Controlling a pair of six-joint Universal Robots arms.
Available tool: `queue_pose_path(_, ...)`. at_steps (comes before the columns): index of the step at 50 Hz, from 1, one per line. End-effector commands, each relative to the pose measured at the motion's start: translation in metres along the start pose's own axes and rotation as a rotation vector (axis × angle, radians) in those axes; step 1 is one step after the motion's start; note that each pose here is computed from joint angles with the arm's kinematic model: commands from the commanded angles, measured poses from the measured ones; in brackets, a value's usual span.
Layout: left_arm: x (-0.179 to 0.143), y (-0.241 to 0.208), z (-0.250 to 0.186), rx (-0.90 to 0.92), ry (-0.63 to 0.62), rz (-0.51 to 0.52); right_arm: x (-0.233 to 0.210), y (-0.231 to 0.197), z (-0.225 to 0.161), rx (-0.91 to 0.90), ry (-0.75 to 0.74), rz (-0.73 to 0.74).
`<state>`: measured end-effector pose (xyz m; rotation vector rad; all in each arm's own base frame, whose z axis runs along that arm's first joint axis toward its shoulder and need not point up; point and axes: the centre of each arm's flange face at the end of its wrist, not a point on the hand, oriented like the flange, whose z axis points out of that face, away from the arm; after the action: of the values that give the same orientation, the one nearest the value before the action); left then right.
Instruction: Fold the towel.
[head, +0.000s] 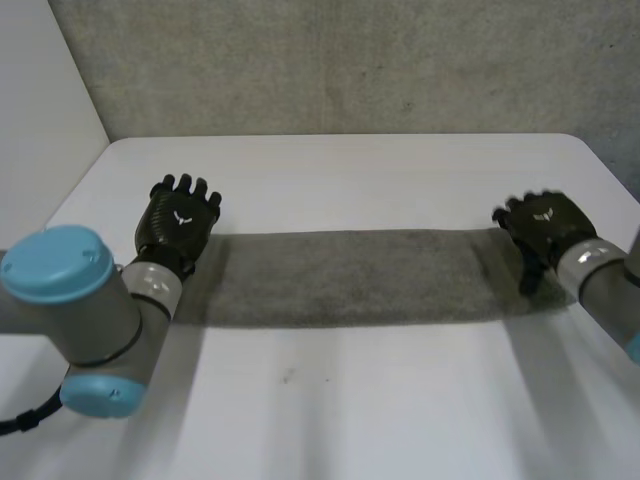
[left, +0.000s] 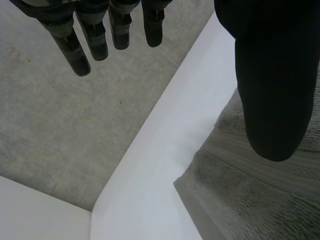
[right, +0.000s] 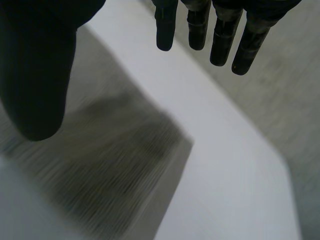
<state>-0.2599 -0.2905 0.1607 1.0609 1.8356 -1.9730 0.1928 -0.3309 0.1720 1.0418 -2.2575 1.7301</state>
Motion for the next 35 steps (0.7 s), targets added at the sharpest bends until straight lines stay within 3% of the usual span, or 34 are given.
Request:
queue_pose_path(1,0.004,0.006,-0.008,0.048,-0.039,-0.001,0.006,0.032,-0.005,-0.130,-0.048,0.053)
queue_pose_path(13,0.006,0.009,-0.007,0.044,-0.037,-0.001,0.014,0.063,0.022,-0.075,0.015,0.036)
queue_pose_path(18,0.005,0.008,-0.008,0.045,-0.042,-0.003,0.041,0.069,0.027,-0.093,0.133,-0.051)
queue_pose_path(23,0.004,0.007,-0.010,0.043,-0.044,-0.006,0.106,0.066,0.016,-0.181,0.437,-0.293)
queue_pose_path(26,0.004,0.007,-0.010,0.043,-0.042,-0.012,0.114,0.065,0.014,-0.188,0.478,-0.324)
queue_pose_path(30,0.002,0.004,-0.011,0.052,-0.044,-0.078,0.112,0.057,0.015,-0.155,0.485,-0.357)
queue_pose_path(35,-0.011,-0.008,-0.012,0.082,-0.068,-0.223,0.075,0.016,0.011,0.013,0.414,-0.336)
